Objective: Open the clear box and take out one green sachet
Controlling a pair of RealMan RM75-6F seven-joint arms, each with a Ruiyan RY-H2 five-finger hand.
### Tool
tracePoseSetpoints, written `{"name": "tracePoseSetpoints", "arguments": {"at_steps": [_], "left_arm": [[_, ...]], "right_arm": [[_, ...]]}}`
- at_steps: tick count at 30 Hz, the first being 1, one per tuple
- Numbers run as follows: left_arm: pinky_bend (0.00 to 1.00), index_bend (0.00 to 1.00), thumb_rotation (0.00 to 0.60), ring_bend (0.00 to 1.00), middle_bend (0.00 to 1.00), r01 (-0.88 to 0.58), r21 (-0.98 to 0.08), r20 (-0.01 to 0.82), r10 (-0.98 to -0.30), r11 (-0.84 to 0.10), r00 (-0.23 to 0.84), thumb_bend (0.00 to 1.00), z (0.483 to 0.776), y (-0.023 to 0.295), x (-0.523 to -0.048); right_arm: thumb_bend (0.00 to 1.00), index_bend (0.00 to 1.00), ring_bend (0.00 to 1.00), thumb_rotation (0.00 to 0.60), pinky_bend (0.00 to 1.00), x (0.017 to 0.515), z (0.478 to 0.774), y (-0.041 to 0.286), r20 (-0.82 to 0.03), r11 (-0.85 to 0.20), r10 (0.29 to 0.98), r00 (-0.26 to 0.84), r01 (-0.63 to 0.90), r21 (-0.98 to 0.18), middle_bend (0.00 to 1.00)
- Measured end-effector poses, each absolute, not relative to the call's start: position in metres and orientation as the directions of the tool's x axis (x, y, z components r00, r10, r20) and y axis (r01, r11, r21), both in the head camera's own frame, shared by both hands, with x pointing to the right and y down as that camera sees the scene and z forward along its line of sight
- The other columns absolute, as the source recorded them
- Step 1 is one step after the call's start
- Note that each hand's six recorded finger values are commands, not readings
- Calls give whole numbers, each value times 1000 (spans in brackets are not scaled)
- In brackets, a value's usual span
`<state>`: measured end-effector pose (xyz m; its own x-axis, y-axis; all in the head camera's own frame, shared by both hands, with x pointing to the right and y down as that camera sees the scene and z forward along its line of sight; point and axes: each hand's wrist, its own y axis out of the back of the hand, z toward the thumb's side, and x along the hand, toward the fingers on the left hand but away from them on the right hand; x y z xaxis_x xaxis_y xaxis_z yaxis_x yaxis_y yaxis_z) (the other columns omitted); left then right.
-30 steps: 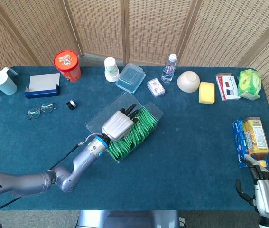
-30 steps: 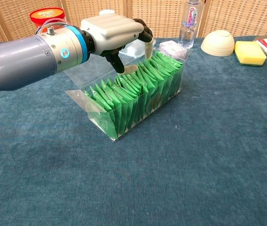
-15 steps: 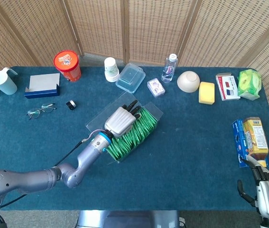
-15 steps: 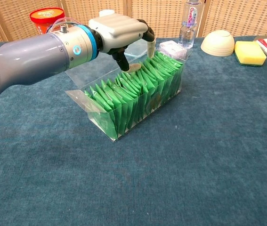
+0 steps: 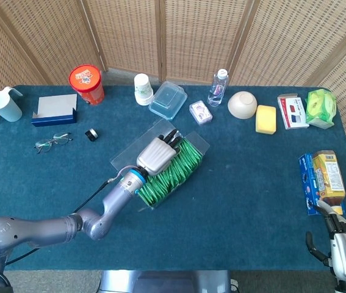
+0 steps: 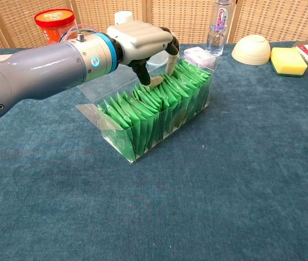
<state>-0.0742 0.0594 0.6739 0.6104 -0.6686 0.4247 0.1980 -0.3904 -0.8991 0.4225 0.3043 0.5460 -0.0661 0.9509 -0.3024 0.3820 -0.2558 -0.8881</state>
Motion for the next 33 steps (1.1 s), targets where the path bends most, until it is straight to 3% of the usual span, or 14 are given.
{"name": "tracePoseSetpoints", "arguments": {"at_steps": [12, 33], "left_arm": [[322, 532, 600, 62, 206, 187, -905, 413, -678, -383, 608, 354, 671, 58, -73], [322, 562, 600, 81, 233, 48, -933, 307, -722, -356, 620, 349, 642, 53, -87]], "right_arm": [[475, 170, 181, 600, 238, 423, 545, 305, -298, -250, 952, -69, 386, -888, 173], [475, 166, 181, 600, 238, 418, 544, 302, -286, -245, 957, -53, 387, -889, 173]]}}
